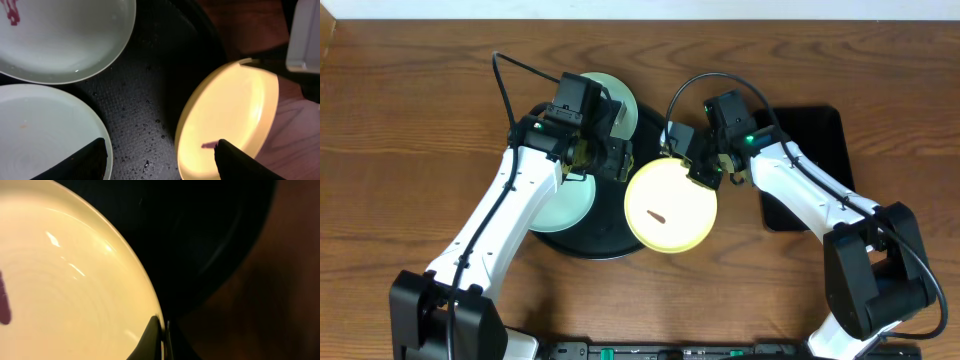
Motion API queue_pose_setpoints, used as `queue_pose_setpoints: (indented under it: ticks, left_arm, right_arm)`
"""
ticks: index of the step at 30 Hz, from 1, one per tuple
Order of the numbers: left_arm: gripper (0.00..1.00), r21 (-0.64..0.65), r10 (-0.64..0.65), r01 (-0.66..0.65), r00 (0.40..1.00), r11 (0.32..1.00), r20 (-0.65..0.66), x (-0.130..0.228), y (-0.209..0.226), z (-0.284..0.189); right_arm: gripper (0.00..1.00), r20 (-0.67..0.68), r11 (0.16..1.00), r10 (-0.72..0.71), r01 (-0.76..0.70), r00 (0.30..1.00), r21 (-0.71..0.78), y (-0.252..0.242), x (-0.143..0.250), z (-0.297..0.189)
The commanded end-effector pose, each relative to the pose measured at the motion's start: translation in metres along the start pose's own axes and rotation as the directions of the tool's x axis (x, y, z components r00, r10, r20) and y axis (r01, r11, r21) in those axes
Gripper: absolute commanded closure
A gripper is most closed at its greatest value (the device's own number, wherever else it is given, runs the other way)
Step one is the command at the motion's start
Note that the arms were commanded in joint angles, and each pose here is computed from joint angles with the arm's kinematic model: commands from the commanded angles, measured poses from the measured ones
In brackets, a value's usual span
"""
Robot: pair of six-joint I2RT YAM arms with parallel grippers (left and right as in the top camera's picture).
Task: Clean dirty plates on tray and stack at the side
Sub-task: 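Lift and slide the yellow plate toward the table center with right gripper, then release the yellow plate and move the right gripper to the sponge tray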
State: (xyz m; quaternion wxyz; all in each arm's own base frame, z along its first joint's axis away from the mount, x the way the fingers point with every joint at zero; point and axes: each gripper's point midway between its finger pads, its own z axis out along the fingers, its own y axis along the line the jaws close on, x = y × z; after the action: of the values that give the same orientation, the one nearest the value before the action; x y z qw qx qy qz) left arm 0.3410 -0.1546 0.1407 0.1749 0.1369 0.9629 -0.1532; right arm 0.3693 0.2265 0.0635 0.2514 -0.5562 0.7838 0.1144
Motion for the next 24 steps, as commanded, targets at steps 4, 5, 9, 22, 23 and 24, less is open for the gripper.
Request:
queue_pose_setpoints:
  ticks: [4,5,9,22,23,24]
  left_arm:
    - [0.29,0.018,0.027,-0.027,0.999,0.999,0.017,-0.006,-0.006,-0.007]
    - [0.29,0.018,0.025,-0.025,1.0,1.0,0.011,-0.004,-0.006,-0.007]
    - [0.29,0.016,0.019,-0.018,1.0,1.0,-0.015,0.002,-0.005,-0.007]
    - [0.29,0.013,0.006,-0.005,0.998,1.0,-0.056,0.012,-0.004,-0.007]
    - [0.29,0.013,0.006,-0.005,0.998,1.0,-0.056,0.012,-0.004,-0.007]
    - [0.28,0.013,0.006,-0.005,0.998,1.0,-0.056,0.012,-0.004,-0.007]
  right_arm:
    - [0.99,0.053,0.968,-0.251,0.251,0.967,-0.006,0.012,-0.021,-0.005]
    - [0.99,0.051,0.958,-0.284,0.285,0.957,-0.017,0.017,-0.022,-0.003]
    - [0.99,0.045,0.887,-0.453,0.455,0.89,-0.076,0.042,-0.022,0.002]
    - [0.4,0.053,0.841,-0.529,0.532,0.847,-0.099,0.058,-0.027,0.004]
    - [0.39,0.047,0.854,-0.512,0.514,0.858,-0.081,0.053,-0.028,0.003]
    - [0.37,0.047,0.865,-0.496,0.498,0.867,-0.066,0.05,-0.03,0.002]
